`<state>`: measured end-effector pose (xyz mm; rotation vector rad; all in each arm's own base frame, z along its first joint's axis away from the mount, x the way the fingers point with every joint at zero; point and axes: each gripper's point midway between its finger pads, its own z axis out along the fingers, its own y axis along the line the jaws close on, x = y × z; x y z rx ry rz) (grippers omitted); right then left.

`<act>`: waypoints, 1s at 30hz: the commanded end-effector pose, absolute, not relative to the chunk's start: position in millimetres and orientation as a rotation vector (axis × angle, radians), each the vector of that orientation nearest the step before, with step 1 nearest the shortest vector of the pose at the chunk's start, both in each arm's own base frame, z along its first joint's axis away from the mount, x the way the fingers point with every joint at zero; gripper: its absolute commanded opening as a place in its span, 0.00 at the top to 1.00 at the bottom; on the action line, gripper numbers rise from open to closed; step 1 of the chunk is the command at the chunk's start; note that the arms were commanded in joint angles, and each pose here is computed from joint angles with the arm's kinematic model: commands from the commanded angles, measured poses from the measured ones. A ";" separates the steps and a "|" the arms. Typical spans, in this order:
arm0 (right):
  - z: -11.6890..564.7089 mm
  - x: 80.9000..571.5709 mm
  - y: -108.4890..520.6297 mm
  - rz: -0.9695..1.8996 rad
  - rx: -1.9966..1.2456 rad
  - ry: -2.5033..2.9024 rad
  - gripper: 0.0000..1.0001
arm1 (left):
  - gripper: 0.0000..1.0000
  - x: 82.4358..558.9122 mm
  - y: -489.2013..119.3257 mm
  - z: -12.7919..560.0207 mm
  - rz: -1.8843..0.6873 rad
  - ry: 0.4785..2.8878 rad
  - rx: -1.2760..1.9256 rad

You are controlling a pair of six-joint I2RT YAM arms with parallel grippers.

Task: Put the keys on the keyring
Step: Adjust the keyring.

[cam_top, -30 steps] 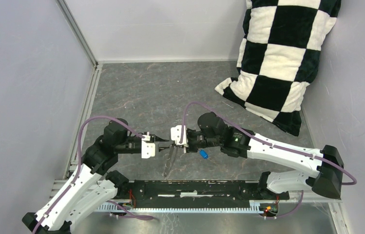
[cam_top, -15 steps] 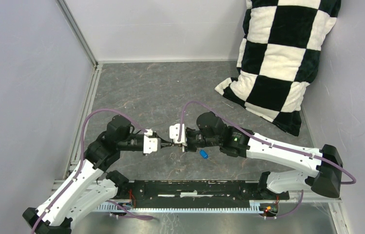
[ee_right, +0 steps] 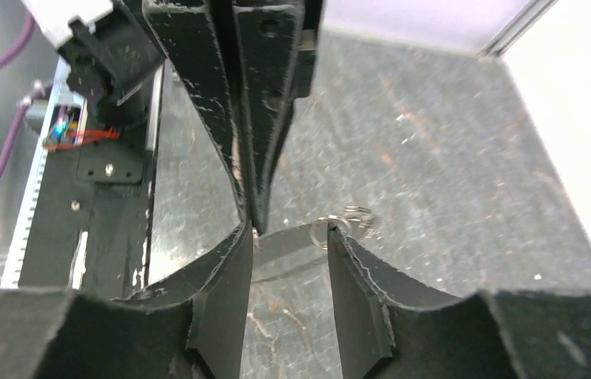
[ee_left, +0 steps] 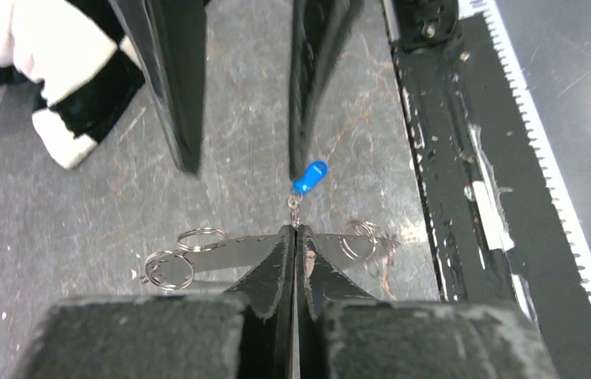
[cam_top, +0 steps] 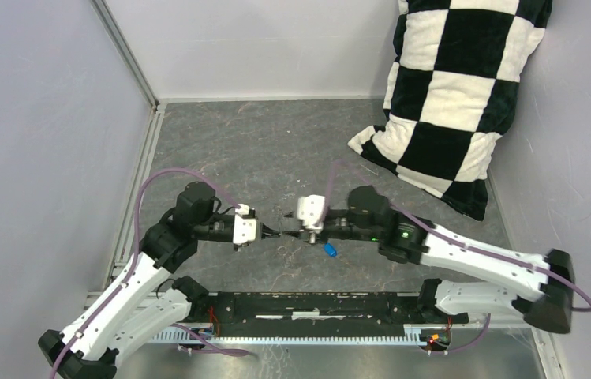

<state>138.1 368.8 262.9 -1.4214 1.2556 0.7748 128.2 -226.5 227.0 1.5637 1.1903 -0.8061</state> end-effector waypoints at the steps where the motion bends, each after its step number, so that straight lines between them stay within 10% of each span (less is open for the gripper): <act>1: 336.1 140.9 341.6 0.832 -1.168 1.055 0.54 | 0.98 108.9 -239.0 291.1 -0.923 0.974 1.495; 30: 372.9 107.7 328.2 1.199 -1.049 0.892 0.70 | 0.98 101.3 -255.7 376.9 -1.095 0.824 1.388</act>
